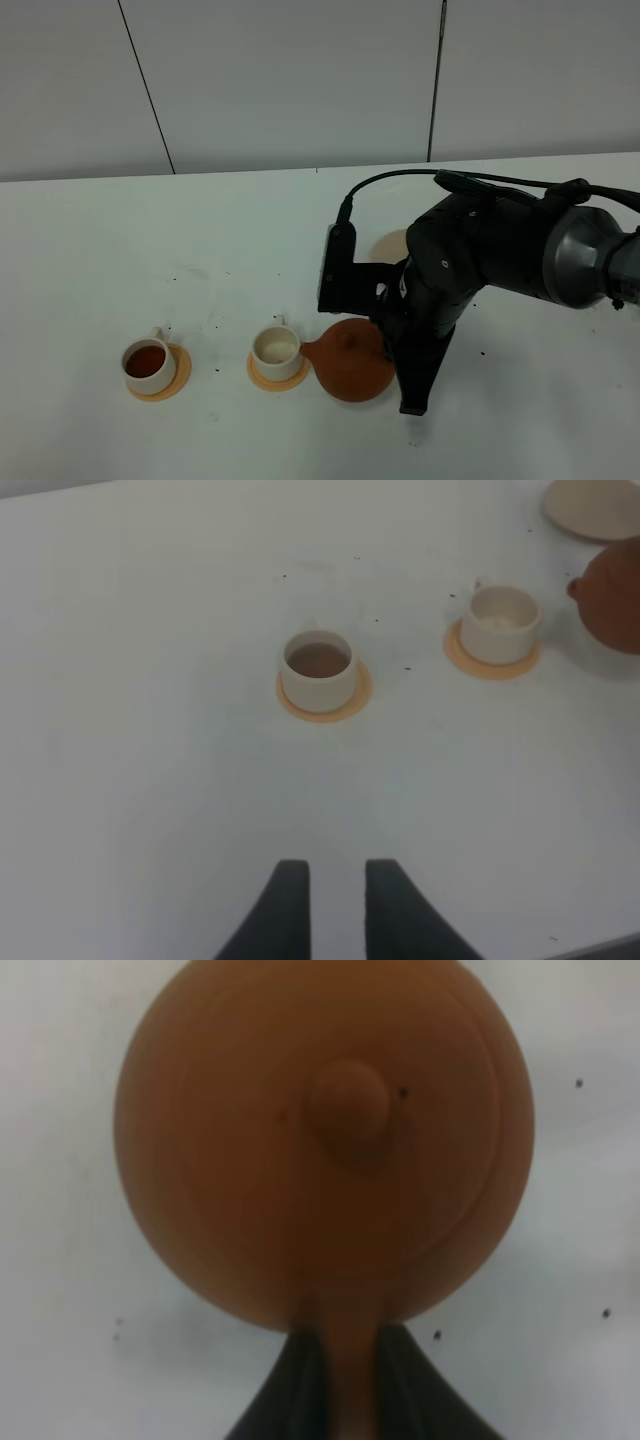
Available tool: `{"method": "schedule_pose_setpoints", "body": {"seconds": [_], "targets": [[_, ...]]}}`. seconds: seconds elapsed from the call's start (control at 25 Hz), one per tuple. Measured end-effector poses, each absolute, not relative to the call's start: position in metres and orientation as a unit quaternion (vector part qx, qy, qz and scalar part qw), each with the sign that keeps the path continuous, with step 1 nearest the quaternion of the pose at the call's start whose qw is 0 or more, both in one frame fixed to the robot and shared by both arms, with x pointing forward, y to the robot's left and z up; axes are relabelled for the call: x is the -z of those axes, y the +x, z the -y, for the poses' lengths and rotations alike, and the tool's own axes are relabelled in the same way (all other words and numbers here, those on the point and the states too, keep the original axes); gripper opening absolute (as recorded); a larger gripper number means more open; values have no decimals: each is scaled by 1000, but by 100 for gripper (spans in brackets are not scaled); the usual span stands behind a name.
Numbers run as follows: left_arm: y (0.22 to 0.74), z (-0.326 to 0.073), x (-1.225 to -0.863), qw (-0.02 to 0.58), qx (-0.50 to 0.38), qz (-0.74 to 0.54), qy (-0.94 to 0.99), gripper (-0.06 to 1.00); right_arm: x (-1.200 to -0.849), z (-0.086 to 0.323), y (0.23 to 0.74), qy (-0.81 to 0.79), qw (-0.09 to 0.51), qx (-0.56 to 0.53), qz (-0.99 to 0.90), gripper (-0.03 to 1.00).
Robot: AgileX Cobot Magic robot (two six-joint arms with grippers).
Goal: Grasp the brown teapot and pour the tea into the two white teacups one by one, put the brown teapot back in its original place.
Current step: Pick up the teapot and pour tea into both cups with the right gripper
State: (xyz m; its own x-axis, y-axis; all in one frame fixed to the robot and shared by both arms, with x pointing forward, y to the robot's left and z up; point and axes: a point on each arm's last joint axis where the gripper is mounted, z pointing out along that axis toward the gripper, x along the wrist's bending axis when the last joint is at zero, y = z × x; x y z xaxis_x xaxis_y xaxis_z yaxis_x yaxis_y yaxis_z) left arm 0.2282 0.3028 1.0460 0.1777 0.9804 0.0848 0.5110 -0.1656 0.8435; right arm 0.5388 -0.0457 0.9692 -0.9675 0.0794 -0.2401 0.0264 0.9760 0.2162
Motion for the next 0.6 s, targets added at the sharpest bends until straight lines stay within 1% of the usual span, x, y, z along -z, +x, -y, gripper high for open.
{"method": "schedule_pose_setpoints", "body": {"seconds": [0.32,0.6], "targets": [[228,-303,-1046,347,-338,-545,684,21,-989,36,547,-11,177,-101,-979,10],[228,-303,-1046,347,-338,-545,684,21,-991,37,550,-60,218,-59,-972,10]]}}
